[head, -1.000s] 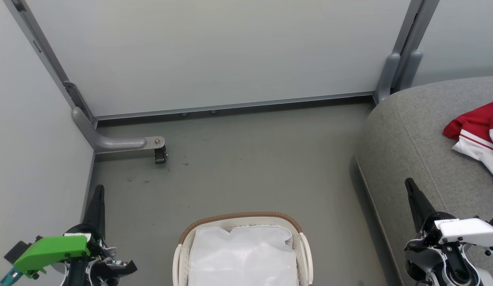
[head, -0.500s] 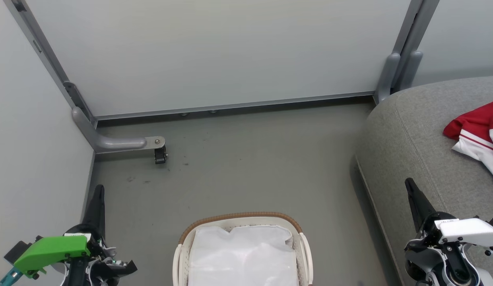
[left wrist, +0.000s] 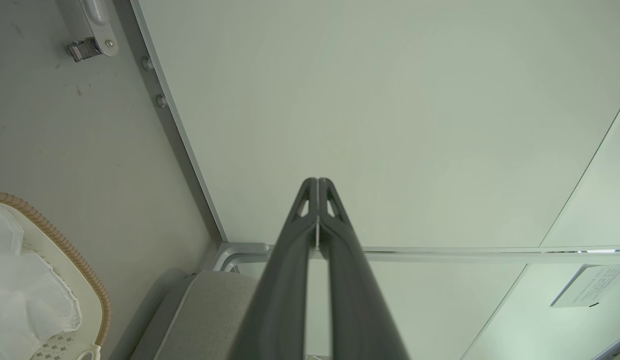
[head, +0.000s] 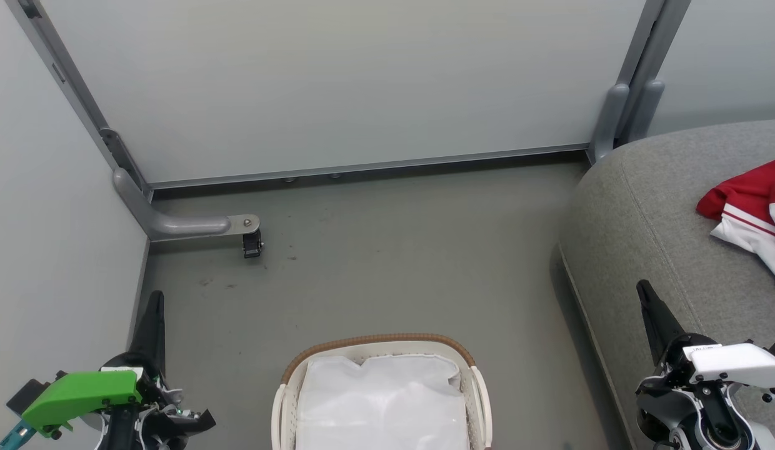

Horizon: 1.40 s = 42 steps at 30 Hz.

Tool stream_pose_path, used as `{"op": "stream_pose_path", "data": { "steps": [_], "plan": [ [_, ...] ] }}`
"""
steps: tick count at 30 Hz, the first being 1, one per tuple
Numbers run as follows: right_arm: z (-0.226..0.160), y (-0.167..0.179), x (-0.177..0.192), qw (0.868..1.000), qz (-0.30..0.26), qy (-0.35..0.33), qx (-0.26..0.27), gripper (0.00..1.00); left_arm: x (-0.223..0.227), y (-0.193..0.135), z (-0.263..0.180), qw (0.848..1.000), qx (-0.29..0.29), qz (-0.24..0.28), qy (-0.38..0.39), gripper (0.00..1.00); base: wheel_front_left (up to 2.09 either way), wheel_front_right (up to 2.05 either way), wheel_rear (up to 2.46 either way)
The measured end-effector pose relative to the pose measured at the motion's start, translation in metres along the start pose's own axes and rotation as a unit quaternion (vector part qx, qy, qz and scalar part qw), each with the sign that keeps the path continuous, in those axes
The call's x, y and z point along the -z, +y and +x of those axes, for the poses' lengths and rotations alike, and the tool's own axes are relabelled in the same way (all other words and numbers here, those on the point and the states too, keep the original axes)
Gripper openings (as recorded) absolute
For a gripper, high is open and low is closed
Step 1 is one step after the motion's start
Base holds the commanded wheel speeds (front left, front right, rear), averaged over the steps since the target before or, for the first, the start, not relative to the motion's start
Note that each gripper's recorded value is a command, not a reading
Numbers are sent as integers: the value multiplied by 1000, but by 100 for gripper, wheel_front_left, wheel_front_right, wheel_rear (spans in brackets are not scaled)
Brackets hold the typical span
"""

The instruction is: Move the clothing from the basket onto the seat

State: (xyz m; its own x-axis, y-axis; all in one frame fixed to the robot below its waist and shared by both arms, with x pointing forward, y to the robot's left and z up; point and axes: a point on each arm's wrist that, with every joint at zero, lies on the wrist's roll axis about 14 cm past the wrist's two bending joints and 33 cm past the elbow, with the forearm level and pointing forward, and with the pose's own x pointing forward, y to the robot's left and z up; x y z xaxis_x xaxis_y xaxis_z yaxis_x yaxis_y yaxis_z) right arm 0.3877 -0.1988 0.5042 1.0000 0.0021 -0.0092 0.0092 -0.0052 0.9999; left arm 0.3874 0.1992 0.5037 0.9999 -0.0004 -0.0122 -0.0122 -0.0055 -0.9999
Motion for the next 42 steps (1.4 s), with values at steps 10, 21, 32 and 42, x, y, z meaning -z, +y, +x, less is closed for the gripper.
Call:
{"op": "stream_pose_path", "data": {
  "steps": [10, 21, 32, 42],
  "plan": [
    [0, 0, 0, 1000, 0, 0, 0, 0, 0, 0, 0, 1000, 0, 0, 0, 0, 0, 0, 0],
    [0, 0, 0, 1000, 0, 0, 0, 0, 0, 0, 0, 1000, 0, 0, 0, 0, 0, 0, 0],
    [0, 0, 0, 1000, 0, 0, 0, 0, 0, 0, 0, 1000, 0, 0, 0, 0, 0, 0, 0],
    [0, 0, 0, 1000, 0, 0, 0, 0, 0, 0, 0, 1000, 0, 0, 0, 0, 0, 0, 0]
  ]
}}
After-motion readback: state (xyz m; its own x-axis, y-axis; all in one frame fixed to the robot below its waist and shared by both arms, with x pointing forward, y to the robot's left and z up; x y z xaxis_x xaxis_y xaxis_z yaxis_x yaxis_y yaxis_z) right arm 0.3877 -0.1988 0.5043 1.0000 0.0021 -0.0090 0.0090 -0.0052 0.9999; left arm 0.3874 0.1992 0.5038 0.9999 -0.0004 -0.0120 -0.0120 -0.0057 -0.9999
